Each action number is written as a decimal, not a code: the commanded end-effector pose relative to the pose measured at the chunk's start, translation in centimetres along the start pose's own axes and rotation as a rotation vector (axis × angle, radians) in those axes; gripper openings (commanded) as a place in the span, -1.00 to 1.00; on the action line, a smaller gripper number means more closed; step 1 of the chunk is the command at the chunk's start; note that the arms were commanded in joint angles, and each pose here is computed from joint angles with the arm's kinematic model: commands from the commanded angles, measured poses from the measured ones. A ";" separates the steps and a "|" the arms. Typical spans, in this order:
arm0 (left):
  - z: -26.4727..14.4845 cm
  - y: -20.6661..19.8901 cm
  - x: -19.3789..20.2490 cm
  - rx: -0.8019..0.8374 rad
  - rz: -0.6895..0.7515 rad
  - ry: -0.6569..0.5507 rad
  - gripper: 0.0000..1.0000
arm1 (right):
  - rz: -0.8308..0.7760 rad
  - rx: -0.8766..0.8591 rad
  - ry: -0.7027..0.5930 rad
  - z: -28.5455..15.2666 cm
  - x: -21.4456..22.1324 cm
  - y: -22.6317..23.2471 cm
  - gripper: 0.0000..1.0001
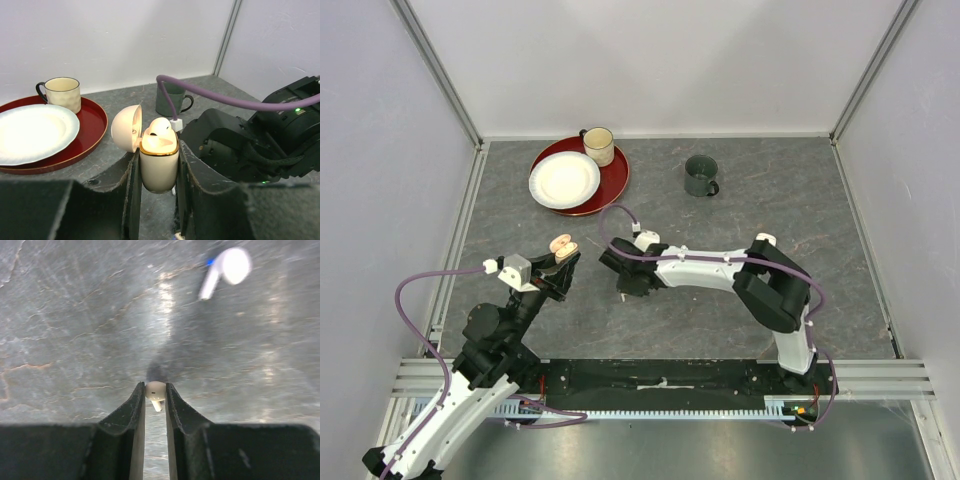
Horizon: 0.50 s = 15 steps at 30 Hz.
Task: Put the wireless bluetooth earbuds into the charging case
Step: Move the earbud to the center of the board.
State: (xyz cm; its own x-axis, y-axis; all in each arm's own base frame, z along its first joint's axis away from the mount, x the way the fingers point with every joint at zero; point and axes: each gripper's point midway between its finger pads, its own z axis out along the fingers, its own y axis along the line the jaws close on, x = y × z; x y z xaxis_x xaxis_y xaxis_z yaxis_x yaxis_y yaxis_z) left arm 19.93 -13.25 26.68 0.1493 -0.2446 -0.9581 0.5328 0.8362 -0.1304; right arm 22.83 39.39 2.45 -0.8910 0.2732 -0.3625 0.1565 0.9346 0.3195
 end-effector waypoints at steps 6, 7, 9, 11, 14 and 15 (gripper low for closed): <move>-0.1 -0.3 -2.1 0.016 0.011 -0.054 -0.95 | -0.176 0.107 -0.189 -4.3 -3.6 -6.9 -0.78; 0.0 -0.4 -2.1 0.019 0.008 -0.053 -0.95 | -0.191 0.116 -0.192 -4.6 -3.6 -8.2 -0.78; 0.0 -0.5 -2.0 0.027 0.006 -0.052 -0.95 | -0.223 0.120 -0.200 -4.9 -3.8 -9.4 -0.78; 0.0 -0.6 -2.2 0.031 0.001 -0.059 -0.95 | -0.249 0.124 -0.196 -5.2 -3.7 -10.8 -0.78; 0.3 -1.0 -1.7 0.051 -0.003 -0.046 -0.95 | -0.277 0.119 -0.195 -5.4 -3.6 -12.2 -0.77; 0.3 -1.3 -1.7 0.068 -0.006 -0.043 -0.95 | -0.276 0.114 -0.197 -5.6 -3.7 -12.3 -0.78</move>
State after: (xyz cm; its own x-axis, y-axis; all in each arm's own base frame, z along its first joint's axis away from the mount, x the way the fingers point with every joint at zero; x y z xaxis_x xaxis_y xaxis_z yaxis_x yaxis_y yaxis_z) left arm 19.75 -13.58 26.72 0.1477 -0.2446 -0.9583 0.5499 0.8257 -0.1260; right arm 21.23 26.79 3.82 -0.8378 0.0755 -0.5407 0.0253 0.9947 0.0996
